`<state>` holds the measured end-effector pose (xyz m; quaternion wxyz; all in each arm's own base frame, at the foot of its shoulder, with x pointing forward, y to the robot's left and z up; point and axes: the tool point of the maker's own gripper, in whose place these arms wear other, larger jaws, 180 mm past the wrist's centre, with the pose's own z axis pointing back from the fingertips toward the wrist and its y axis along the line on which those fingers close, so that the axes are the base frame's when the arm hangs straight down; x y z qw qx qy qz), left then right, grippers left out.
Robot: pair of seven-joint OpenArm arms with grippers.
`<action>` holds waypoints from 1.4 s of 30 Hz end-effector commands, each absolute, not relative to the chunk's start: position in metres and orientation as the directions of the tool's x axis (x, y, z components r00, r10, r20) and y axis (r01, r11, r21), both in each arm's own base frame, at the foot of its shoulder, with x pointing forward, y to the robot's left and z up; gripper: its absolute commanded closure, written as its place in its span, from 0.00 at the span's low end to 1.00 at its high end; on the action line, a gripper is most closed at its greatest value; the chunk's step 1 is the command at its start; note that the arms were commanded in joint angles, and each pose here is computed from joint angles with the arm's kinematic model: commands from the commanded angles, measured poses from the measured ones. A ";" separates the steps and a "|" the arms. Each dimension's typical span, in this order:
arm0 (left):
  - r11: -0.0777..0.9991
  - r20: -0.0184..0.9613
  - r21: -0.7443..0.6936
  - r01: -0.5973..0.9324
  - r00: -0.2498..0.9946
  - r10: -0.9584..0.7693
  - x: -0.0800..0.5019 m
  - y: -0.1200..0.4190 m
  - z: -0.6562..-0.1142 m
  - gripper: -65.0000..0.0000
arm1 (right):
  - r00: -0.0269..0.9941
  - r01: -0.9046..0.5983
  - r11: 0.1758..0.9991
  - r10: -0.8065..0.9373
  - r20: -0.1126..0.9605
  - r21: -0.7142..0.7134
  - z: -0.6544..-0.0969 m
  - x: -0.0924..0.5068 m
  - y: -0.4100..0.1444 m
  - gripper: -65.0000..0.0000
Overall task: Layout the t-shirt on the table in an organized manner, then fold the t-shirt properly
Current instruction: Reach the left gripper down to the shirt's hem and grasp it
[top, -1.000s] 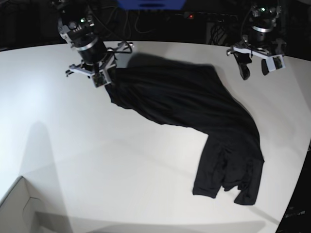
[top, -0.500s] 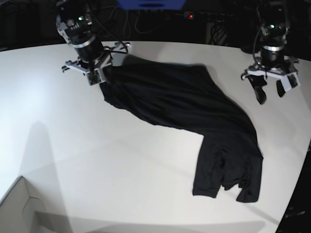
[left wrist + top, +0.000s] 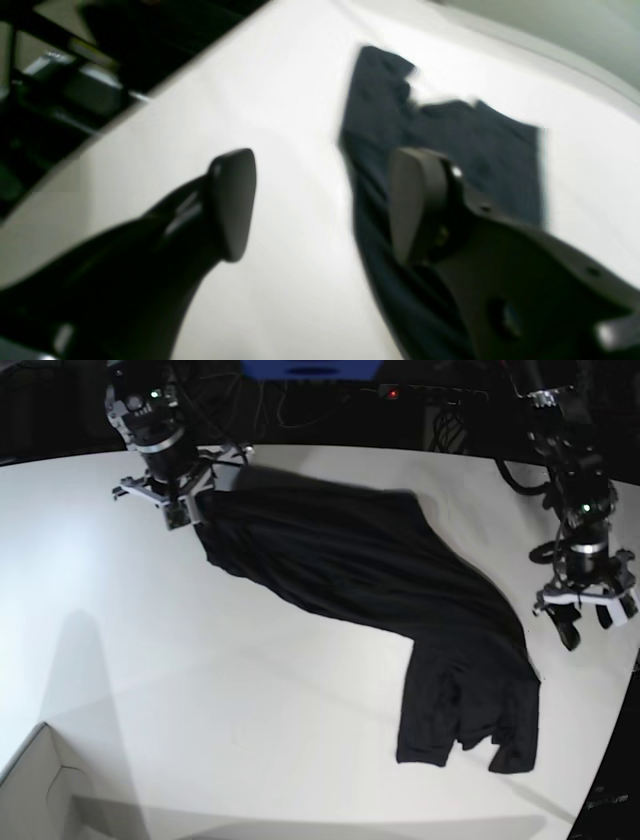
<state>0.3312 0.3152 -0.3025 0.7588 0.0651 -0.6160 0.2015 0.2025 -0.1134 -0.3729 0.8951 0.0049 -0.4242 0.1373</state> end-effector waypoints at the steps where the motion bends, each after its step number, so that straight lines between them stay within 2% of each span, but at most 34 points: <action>1: 0.916 0.972 -0.144 -0.376 0.118 0.201 0.341 0.321 -0.287 0.38 | 0.575 -0.247 0.963 0.238 0.783 -0.111 -0.365 0.206 -0.113 1.00; 8: 0.888 0.956 -0.195 -0.417 0.121 0.266 0.387 0.345 -0.300 0.38 | 0.581 -0.237 0.965 0.235 0.780 -0.114 -0.365 0.206 -0.116 1.00; 16: 0.846 0.903 -0.276 -0.456 0.177 0.391 0.427 0.344 -0.337 0.38 | 0.599 -0.240 0.964 0.237 0.765 -0.111 -0.374 0.204 -0.116 1.00; 22: 0.824 0.866 -0.315 -0.471 0.213 0.453 0.451 0.337 -0.352 0.38 | 0.600 -0.239 0.965 0.237 0.764 -0.112 -0.375 0.204 -0.117 1.00; 26: 0.879 0.871 -0.274 -0.391 0.286 0.399 0.469 0.304 -0.356 0.38 | 0.599 -0.239 0.965 0.236 0.765 -0.110 -0.374 0.204 -0.116 1.00; 32: 0.897 0.868 -0.265 -0.355 0.317 0.382 0.472 0.284 -0.363 0.38 | 0.599 -0.238 0.965 0.236 0.766 -0.111 -0.374 0.204 -0.117 1.00; 42: 0.905 0.875 -0.236 -0.353 0.328 0.356 0.450 0.287 -0.372 0.39 | 0.610 -0.236 0.965 0.237 0.756 -0.113 -0.380 0.203 -0.119 1.00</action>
